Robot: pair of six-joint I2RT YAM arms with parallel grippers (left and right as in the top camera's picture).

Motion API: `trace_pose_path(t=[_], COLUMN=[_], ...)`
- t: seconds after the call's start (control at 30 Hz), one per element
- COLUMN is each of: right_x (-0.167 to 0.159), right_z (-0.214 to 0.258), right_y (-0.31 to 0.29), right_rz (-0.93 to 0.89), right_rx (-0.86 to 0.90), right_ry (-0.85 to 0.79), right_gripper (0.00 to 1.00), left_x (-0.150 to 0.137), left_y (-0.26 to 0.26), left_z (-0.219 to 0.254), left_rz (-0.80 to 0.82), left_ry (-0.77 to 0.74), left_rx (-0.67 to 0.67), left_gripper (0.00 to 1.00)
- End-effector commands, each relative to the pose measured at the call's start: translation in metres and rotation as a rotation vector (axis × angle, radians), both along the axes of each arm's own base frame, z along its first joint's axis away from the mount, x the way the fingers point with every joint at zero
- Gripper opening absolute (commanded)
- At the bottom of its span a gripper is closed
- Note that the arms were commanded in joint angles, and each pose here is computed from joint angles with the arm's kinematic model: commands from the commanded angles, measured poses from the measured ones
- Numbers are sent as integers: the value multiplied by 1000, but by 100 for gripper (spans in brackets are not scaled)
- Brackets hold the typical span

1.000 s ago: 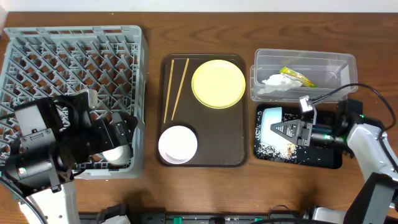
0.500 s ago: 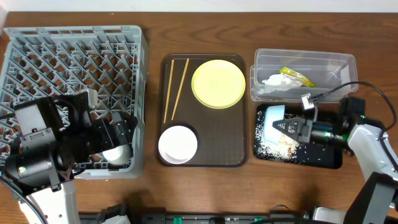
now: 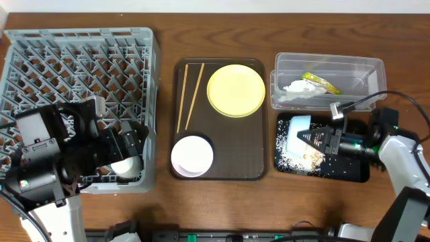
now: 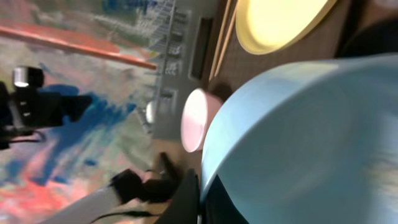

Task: Sort waste into correct bins and load items into the dishwasher
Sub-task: 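Tip the light-blue bowl over the black tray to dump the rice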

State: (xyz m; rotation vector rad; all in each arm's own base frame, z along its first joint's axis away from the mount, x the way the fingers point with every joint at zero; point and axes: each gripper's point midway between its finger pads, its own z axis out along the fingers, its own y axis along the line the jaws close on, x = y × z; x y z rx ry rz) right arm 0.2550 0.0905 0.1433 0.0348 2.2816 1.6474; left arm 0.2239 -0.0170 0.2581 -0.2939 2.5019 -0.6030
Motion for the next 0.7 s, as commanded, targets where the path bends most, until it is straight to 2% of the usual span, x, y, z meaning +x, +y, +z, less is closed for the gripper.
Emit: trace_pose_path(t=[0.0, 0.07, 0.13, 0.2, 0.23, 0.27, 0.33, 0.37, 0.4, 0.43, 0.47, 0.57, 0.67], right_x=[-1, 2, 0, 6, 12, 14, 9, 9, 13, 17, 18, 5, 2], right_z=[24, 29, 51, 34, 21, 22, 41, 36, 20, 1, -3, 25, 39], right_y=[11, 11, 16, 12, 6, 6, 15, 16, 11, 2, 0, 21, 41], right_rz=[50, 30, 43, 50, 19, -8, 37, 53, 41, -3, -37, 47, 114], right_rx=[39, 83, 172, 43, -12, 16, 92, 38, -62, -153, -159, -46, -128], right_ry=[-152, -112, -209, -225, -135, -55, -160, -200, -170, -73, 7, -59, -93], right_gripper=[1, 1, 1, 1, 1, 1, 1, 1, 1, 1, 1, 1, 2], left_x=[1, 1, 1, 1, 1, 1, 1, 1, 1, 1, 1, 1, 1], left_y=[0, -1, -1, 0, 0, -1, 0, 0, -1, -1, 0, 0, 0], left_z=[4, 4, 4, 4, 4, 4, 4, 4, 4, 4, 4, 4, 4], left_rz=[-9, -9, -9, -9, -9, -9, -9, -9, -9, -10, -9, -9, -9], left_ry=[-17, -16, -16, -17, -17, -16, -17, -17, -16, -16, -17, -17, -17], left_rx=[1, 1, 1, 1, 1, 1, 1, 1, 1, 1, 1, 1, 1], left_gripper=[98, 98, 98, 98, 98, 98, 98, 98, 98, 98, 98, 98, 98])
